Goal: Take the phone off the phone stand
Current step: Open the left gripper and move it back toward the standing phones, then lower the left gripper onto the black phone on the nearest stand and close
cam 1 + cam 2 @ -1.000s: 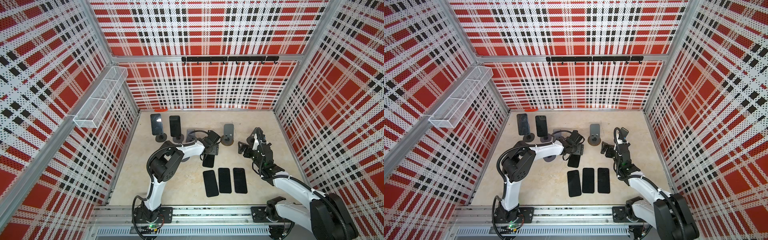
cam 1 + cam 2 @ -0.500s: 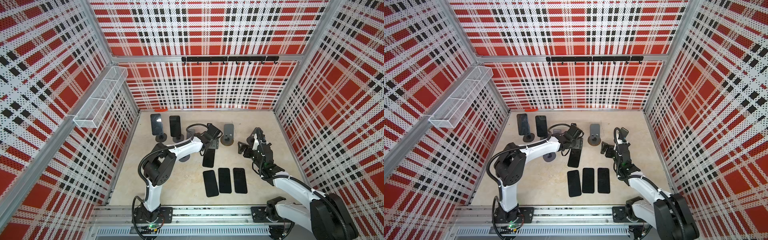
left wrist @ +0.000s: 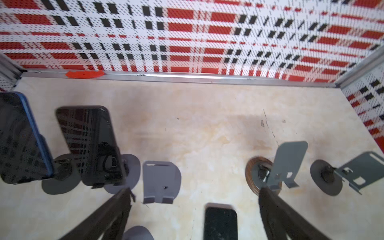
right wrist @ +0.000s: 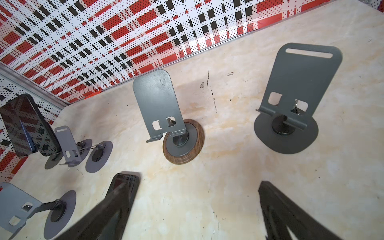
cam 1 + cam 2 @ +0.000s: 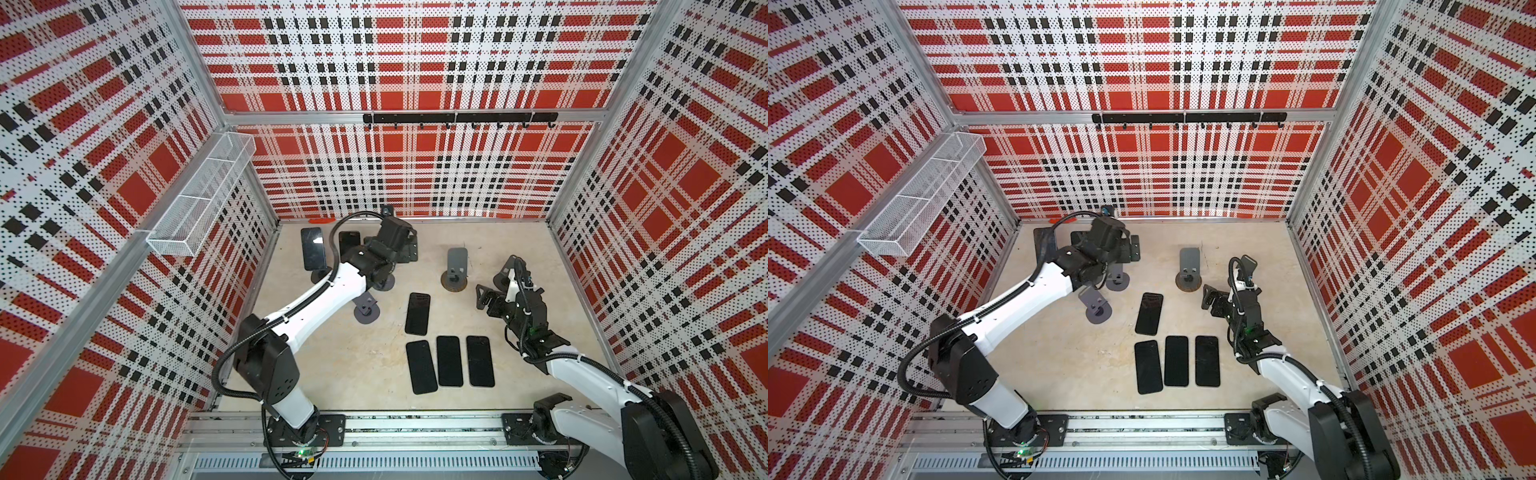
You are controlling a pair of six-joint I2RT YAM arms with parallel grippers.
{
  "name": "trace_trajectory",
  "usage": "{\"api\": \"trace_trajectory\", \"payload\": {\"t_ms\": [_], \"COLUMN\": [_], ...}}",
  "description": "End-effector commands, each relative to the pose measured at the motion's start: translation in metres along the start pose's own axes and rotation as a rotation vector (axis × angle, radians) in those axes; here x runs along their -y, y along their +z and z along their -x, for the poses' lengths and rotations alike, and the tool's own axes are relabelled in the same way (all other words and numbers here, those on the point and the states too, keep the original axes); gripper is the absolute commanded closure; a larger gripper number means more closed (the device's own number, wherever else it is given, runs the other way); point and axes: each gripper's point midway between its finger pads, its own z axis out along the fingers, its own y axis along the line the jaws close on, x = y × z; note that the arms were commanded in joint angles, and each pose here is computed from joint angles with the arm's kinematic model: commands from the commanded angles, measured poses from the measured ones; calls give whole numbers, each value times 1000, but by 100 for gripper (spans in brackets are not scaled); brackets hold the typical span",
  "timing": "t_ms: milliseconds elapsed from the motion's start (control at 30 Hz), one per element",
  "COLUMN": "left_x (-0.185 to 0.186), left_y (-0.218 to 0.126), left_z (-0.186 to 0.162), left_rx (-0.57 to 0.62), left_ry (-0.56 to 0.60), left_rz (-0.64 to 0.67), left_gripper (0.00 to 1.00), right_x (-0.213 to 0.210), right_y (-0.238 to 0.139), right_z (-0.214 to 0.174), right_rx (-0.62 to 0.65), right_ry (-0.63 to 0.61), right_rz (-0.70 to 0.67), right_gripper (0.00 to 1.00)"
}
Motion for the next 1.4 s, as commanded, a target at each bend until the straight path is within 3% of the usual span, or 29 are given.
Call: {"api": "trace_trajectory", "payload": {"t_ms": [0,133,300,467,900,1367], "left_x": [-38,-83,-116,-138,-142,-152], "left_y": [2,0,11,33,80,120], "left_z": [6,21,30,27,29,9], "left_rx": [-22,47,50,3,-12,-110], "left_ry": [-34,-58,-53,-119,35,50], "left_rz": [18,150,224,84,185,210], "left_gripper": [2,2,2,2,2,2], "right_x": [-6,-9,-7,-10,-6,-5], "right_y": [-6,-9,-8,-7,-2,1], "right_z": [11,14,12,11,5,3], "right_rx": [47,56,55,47,40,37], "right_ry": [5,6,6,8,10,9], "right_rz": [28,43,36,49,37,30], "right_gripper": [0,0,0,0,0,0]}}
